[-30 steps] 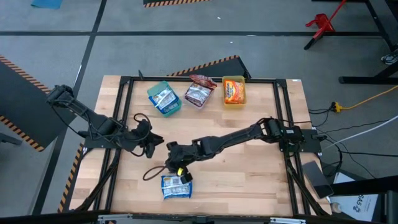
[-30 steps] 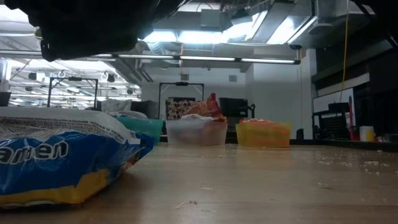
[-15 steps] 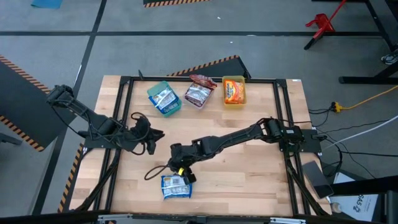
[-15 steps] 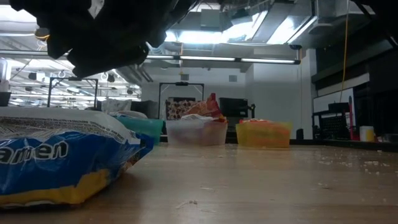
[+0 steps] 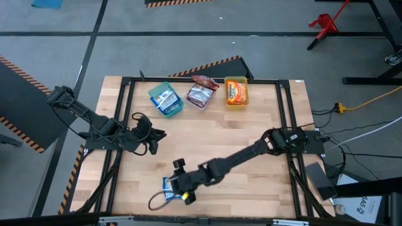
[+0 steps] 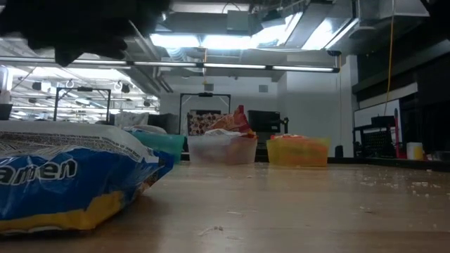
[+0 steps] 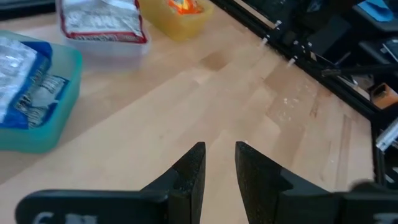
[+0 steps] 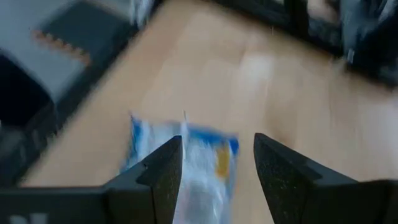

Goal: Sort Maruchan noodles
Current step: Put the blue noodle pack into the blue bin

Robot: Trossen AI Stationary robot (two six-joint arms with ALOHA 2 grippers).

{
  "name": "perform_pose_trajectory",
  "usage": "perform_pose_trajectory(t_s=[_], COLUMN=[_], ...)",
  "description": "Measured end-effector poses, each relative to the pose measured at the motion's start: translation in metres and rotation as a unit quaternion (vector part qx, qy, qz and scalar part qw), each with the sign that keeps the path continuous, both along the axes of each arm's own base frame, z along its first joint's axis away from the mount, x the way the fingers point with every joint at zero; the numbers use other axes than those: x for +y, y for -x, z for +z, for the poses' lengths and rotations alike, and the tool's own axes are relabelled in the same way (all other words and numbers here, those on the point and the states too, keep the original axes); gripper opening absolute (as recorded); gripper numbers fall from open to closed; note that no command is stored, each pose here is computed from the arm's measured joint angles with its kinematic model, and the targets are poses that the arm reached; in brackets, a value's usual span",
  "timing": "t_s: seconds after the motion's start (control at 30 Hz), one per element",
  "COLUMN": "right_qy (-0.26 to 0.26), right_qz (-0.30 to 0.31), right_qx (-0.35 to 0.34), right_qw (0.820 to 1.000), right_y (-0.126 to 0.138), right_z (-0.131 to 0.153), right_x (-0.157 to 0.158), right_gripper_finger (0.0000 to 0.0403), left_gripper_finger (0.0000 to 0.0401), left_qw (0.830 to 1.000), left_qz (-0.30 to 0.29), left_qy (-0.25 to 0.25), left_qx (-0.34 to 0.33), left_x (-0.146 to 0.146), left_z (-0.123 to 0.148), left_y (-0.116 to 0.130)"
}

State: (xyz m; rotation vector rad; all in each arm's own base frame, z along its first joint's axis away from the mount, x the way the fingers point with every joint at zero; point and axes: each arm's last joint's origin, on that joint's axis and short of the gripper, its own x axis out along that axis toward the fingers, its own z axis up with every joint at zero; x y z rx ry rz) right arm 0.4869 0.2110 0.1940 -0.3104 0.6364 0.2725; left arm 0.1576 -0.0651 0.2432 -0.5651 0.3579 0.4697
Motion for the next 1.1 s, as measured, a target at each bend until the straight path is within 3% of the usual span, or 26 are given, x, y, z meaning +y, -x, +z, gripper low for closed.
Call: perform_pose_trajectory(t_s=[0.27, 0.6, 1.1], right_qy=[-0.052, -0.096, -0.053], right_qz=[-0.031, -0.089, -0.139], right_qx=[-0.064, -0.023, 0.012], right_qw=[0.996, 0.991, 0.989], right_y=[-0.014, -0.019, -0.009], right_z=[-0.026, -0.063, -0.078], right_x=[0.016, 0.011, 0.006], right_gripper_finger=[0.0186, 0.0186, 0.0186], left_gripper_finger=[0.0082, 0.0082, 0.0082], left_qw=[0.999, 0.999, 0.998], left_qz=[-0.032, -0.049, -0.059], left_qy=[0.009, 0.0, -0.011], left_qx=[0.015, 0.022, 0.03], left_x=[-0.002, -0.002, -0.003], left_z=[-0.001, -0.001, -0.002], left_y=[0.0, 0.0, 0.0])
